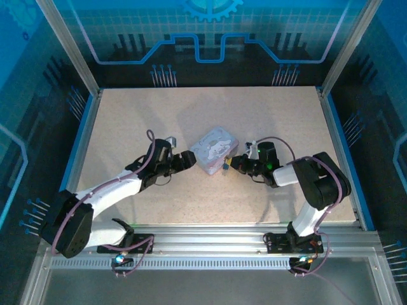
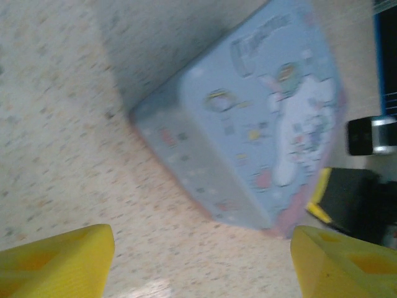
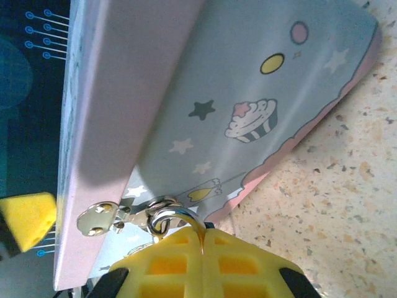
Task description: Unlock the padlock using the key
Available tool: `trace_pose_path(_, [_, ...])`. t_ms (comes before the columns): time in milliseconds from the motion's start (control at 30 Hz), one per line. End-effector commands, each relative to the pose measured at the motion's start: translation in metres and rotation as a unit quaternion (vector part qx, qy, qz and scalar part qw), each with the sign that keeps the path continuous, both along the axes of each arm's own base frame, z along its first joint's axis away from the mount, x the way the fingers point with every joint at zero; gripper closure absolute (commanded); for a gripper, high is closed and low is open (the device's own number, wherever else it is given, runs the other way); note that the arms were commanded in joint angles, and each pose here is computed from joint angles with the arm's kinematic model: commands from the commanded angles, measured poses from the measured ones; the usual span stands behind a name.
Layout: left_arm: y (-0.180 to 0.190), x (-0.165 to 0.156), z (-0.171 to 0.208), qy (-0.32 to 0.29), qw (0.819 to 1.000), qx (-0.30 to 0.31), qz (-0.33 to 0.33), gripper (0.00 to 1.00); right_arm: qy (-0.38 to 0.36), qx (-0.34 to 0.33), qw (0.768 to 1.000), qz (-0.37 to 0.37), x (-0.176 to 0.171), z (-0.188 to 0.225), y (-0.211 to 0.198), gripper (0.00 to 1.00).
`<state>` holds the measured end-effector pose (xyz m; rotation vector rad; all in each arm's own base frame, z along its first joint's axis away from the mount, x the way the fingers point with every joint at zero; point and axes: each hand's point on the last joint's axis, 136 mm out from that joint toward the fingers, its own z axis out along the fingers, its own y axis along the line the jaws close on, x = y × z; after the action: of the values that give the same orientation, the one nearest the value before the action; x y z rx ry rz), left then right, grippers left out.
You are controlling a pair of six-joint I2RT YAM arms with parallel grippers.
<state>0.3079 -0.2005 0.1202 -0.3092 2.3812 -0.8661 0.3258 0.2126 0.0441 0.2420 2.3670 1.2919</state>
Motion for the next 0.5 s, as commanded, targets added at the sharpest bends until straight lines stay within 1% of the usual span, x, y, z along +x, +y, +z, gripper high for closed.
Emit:
trace_pose_path(0, [-0.017,0.006,0.03,-0.037,0.999,0.018,-0.032,0.24,-0.001,0.003,1.0,-0.007,-0.001,0.007,0.002,1.0])
trace_pose_path(133, [-0.049,0.018,0.049,-0.06,0.995,0.029,-0.073,0.23,0.006,0.001,1.0,0.001,-0.001,0.004,0.005,1.0])
trace_pose_path(233, [-0.072,0.03,0.053,-0.066,0.993,0.02,-0.091,0.23,0.01,-0.001,1.0,0.004,-0.004,0.001,0.008,1.0])
trace_pose_path(367, [-0.102,0.04,0.041,-0.052,0.991,0.012,-0.12,0.23,0.013,-0.005,1.0,0.006,-0.007,-0.003,0.01,1.0])
trace_pose_path(467, [-0.117,0.045,0.03,-0.045,0.99,0.013,-0.134,0.23,0.013,-0.007,1.0,0.006,-0.007,-0.004,0.01,1.0])
